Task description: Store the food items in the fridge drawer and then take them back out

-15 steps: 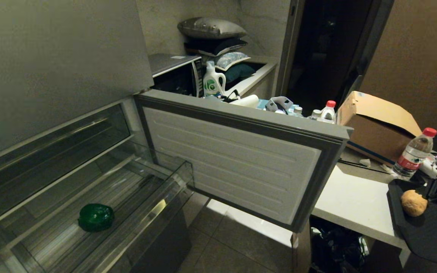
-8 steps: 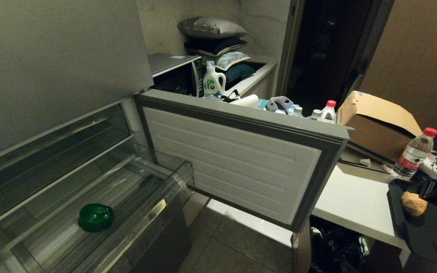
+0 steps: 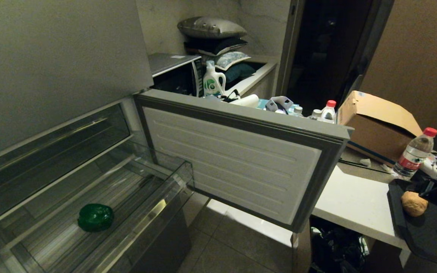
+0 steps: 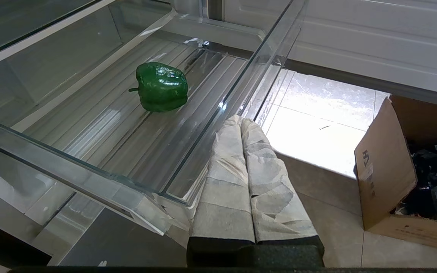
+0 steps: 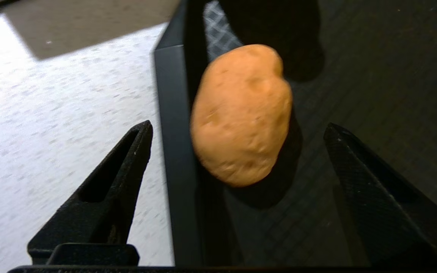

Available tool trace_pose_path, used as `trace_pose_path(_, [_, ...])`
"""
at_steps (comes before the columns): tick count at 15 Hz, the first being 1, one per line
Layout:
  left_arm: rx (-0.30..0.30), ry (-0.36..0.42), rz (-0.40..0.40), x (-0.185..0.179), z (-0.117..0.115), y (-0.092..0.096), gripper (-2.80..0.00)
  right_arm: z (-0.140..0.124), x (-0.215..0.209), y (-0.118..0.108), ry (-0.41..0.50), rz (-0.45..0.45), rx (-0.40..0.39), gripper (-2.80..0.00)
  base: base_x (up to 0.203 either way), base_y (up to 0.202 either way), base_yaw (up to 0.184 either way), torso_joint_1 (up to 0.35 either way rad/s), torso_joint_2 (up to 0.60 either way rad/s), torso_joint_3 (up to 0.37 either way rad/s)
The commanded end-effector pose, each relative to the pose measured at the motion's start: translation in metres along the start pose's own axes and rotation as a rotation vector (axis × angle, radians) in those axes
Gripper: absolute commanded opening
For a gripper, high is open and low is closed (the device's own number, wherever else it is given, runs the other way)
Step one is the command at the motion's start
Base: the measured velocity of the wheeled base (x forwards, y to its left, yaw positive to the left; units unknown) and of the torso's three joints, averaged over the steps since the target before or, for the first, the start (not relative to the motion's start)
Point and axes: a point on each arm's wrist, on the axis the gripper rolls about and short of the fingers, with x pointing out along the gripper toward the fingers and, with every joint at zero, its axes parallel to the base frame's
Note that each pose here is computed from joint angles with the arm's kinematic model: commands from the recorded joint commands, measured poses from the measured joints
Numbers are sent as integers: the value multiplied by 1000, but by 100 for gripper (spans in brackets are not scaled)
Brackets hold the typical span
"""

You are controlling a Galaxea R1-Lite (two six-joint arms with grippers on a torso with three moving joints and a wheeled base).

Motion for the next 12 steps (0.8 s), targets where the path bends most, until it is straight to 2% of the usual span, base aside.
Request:
trace_pose_path(1, [0,2,0,0,0,0,-280,-5,12,-3,24,-5,3,0,0,0,0,0,0,0])
trace_pose_path(8, [0,2,0,0,0,0,-280,-5,29,-3,37,24,1,0,0,0,0,0,0,0])
trace_pose_path(10, [0,2,0,0,0,0,-280,-6,34,-4,43,30,-44,0,0,0,0,0,0,0])
trace_pose_path(12, [0,2,0,0,0,0,-280,-8,41,-5,51,30,-53,0,0,0,0,0,0,0])
